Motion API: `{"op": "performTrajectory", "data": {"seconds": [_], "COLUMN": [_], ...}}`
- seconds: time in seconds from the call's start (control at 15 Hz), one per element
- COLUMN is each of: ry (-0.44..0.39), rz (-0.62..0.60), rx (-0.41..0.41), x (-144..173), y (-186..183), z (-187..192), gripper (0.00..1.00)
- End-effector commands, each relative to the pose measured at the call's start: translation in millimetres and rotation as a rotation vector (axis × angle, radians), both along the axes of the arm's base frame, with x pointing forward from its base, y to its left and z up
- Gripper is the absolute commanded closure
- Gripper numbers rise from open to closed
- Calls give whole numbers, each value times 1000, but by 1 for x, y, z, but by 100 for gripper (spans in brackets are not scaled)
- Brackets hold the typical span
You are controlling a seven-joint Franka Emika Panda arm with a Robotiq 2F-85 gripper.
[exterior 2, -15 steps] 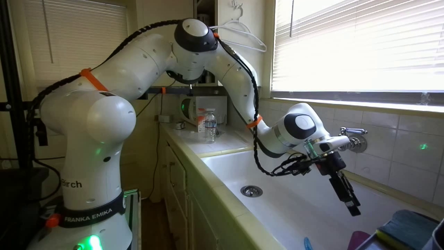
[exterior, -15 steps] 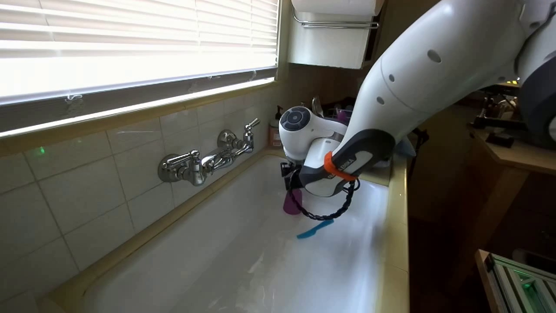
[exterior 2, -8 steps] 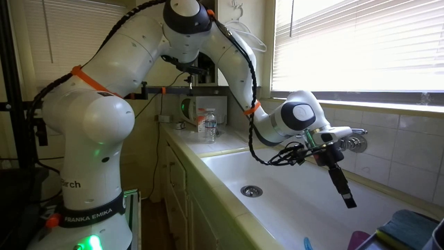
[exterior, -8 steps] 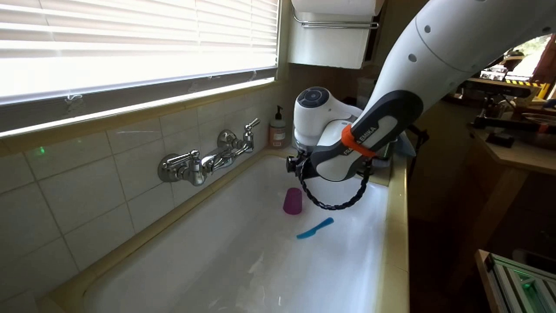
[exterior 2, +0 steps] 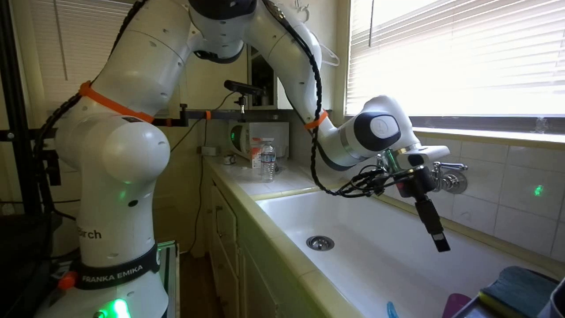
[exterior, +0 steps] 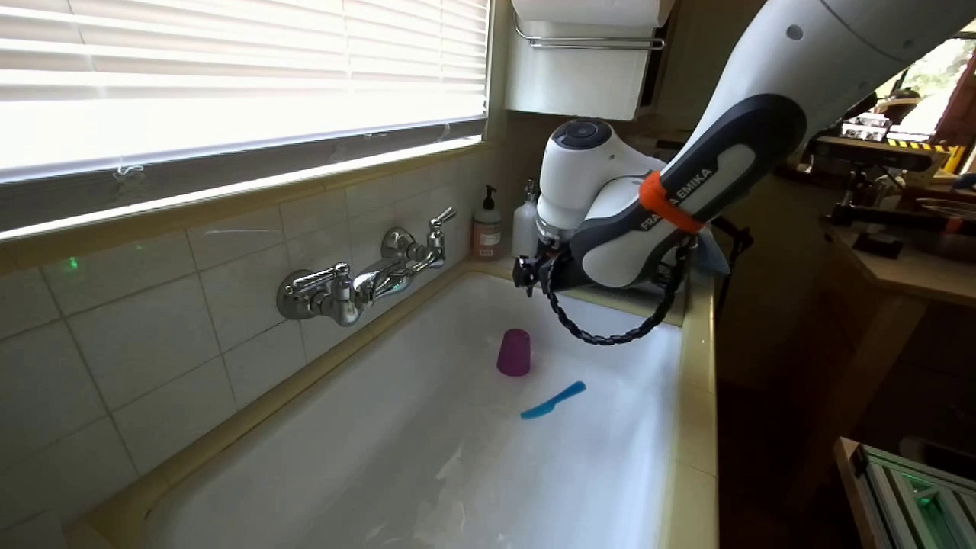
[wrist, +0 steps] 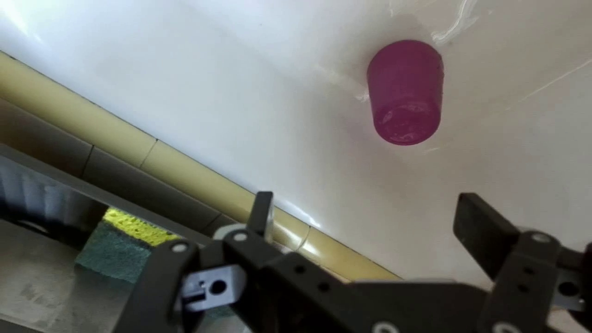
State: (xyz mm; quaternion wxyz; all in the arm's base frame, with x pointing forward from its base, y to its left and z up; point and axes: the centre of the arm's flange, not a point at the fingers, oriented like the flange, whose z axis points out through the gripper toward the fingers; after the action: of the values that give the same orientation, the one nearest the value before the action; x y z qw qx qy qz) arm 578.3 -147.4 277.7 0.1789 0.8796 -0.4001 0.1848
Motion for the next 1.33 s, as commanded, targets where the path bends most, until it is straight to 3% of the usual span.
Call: {"op": "performTrajectory", "data": {"seconds": [0.0, 0.67, 0.73, 1.27], "ry": [-10, -6, -7, -15], "rz": [25, 98, 102, 109], "rx": [36, 36, 20, 28], "x": [-25, -48, -27, -33], "y": [6, 14, 8, 9], "z": [15, 37, 30, 35], "gripper": [0, 0, 0, 0]}}
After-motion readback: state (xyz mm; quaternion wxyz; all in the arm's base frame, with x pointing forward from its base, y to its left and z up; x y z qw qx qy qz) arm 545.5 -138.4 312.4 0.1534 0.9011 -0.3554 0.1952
